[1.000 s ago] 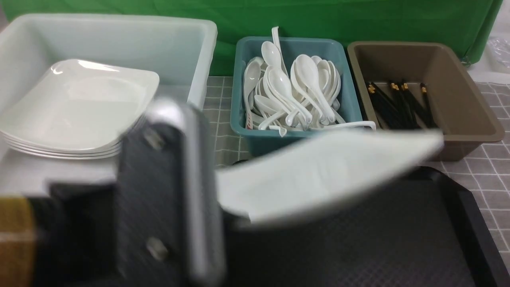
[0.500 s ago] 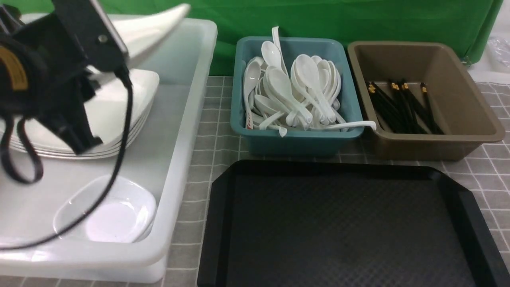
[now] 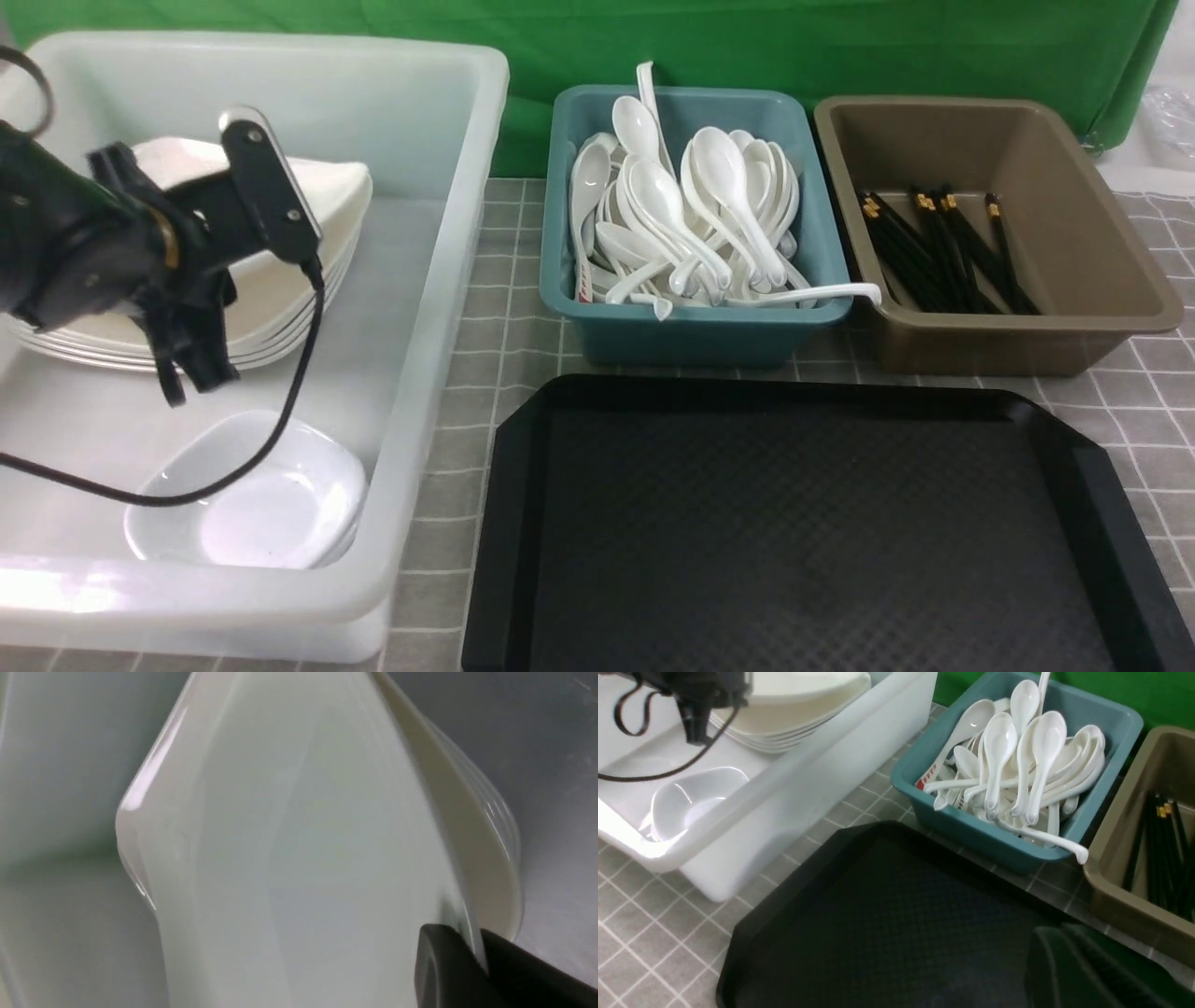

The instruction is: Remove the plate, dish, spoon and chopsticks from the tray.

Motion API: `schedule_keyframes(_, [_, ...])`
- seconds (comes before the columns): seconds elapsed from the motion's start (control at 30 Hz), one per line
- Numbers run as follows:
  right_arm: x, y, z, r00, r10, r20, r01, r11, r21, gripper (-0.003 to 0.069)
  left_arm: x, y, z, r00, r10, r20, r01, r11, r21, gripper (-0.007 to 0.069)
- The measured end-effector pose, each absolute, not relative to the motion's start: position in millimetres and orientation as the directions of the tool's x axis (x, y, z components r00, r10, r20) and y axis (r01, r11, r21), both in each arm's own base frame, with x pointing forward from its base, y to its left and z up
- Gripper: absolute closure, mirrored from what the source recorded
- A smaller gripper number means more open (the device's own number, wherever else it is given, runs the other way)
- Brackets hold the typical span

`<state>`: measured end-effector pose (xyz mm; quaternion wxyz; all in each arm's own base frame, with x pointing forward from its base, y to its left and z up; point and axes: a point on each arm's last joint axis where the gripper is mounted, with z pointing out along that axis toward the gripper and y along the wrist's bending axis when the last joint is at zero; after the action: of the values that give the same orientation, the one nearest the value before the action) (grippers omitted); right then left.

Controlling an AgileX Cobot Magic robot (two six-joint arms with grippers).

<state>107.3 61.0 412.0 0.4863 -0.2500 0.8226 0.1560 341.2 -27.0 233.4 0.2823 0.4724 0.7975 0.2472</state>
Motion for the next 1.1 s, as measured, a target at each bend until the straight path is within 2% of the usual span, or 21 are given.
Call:
schedule_keyframes(0.2, [104.5,60.8,407.9,-0.439,-0.286,-0.852,-0.574,0.819,0.021,0.0633,352.5,-29.3,221.7,-0.423,0.87,-0.252,0.6,0.477,0.642,0.059])
schedule_keyframes(0.3, [102.8,60.7,405.5,-0.46,-0.301,-0.835,-0.58,0.814,0.027,0.0633,352.8,-29.4,222.1,-0.422,0.87,-0.255,0.598,0.478,0.643,0.0557])
schedule_keyframes(0.37, [101.9,60.8,404.5,-0.47,-0.306,-0.828,-0.583,0.812,0.031,0.0633,352.4,-29.0,221.8,-0.426,0.87,-0.249,0.6,0.478,0.642,0.0489])
schedule_keyframes(0.43, [101.6,60.9,404.3,-0.473,-0.307,-0.826,-0.585,0.811,0.033,0.0631,351.4,-28.1,222.4,-0.439,0.863,-0.248,0.597,0.487,0.638,0.0388])
schedule_keyframes(0.53, [101.6,61.0,404.3,-0.473,-0.306,-0.826,-0.585,0.81,0.034,0.0629,346.2,-27.4,231.1,-0.481,0.827,-0.291,0.565,0.546,0.619,0.0253])
schedule_keyframes(0.63, [101.5,61.0,404.3,-0.473,-0.306,-0.826,-0.585,0.81,0.035,0.0629,331.8,-26.6,254.1,-0.541,0.751,-0.379,0.501,0.65,0.571,0.0102])
schedule_keyframes(0.77, [101.6,61.0,404.4,-0.472,-0.305,-0.827,-0.585,0.81,0.035,0.0629,310.5,-29.0,284.2,-0.587,0.623,-0.518,0.417,0.78,0.467,0.0004])
schedule_keyframes(0.83, [101.6,61.1,404.4,-0.473,-0.305,-0.827,-0.585,0.81,0.036,0.0629,292.6,-32.3,311.4,-0.566,0.52,-0.64,0.355,0.854,0.38,-0.0007])
schedule_keyframes(0.87, [101.6,61.1,404.4,-0.473,-0.305,-0.827,-0.585,0.81,0.036,0.0629,292.3,-32.9,311.5,-0.568,0.508,-0.647,0.353,0.861,0.367,-0.0006])
schedule_keyframes(0.9, [101.6,61.1,404.4,-0.473,-0.305,-0.827,-0.585,0.81,0.036,0.0629,280.5,-34.1,328.8,-0.534,0.459,-0.71,0.325,0.887,0.328,-0.0002])
schedule_keyframes(0.93, [101.6,61.1,404.4,-0.473,-0.304,-0.827,-0.585,0.81,0.037,0.0629,260.6,-36.1,353.4,-0.475,0.38,-0.794,0.3,0.918,0.26,0.003])
schedule_keyframes(0.97, [101.6,61.1,404.4,-0.473,-0.304,-0.827,-0.585,0.81,0.037,0.0629,257.5,-36.3,356.8,-0.466,0.367,-0.805,0.296,0.922,0.249,0.0038])
schedule_keyframes(1.03, [101.3,61.1,404.1,-0.477,-0.305,-0.824,-0.585,0.81,0.038,0.0624,213.5,-37.0,397.1,-0.3,0.254,-0.92,0.281,0.945,0.169,0.0198])
schedule_keyframes(1.07, [101.2,61.0,403.9,-0.478,-0.307,-0.823,-0.586,0.81,0.039,0.0624,205.9,-36.8,401.3,-0.277,0.235,-0.932,0.281,0.947,0.155,0.0213])
schedule_keyframes(1.1, [101.1,61.0,403.8,-0.479,-0.307,-0.822,-0.586,0.809,0.039,0.0623,187.3,-36.0,410.6,-0.205,0.201,-0.958,0.281,0.95,0.139,0.0294])
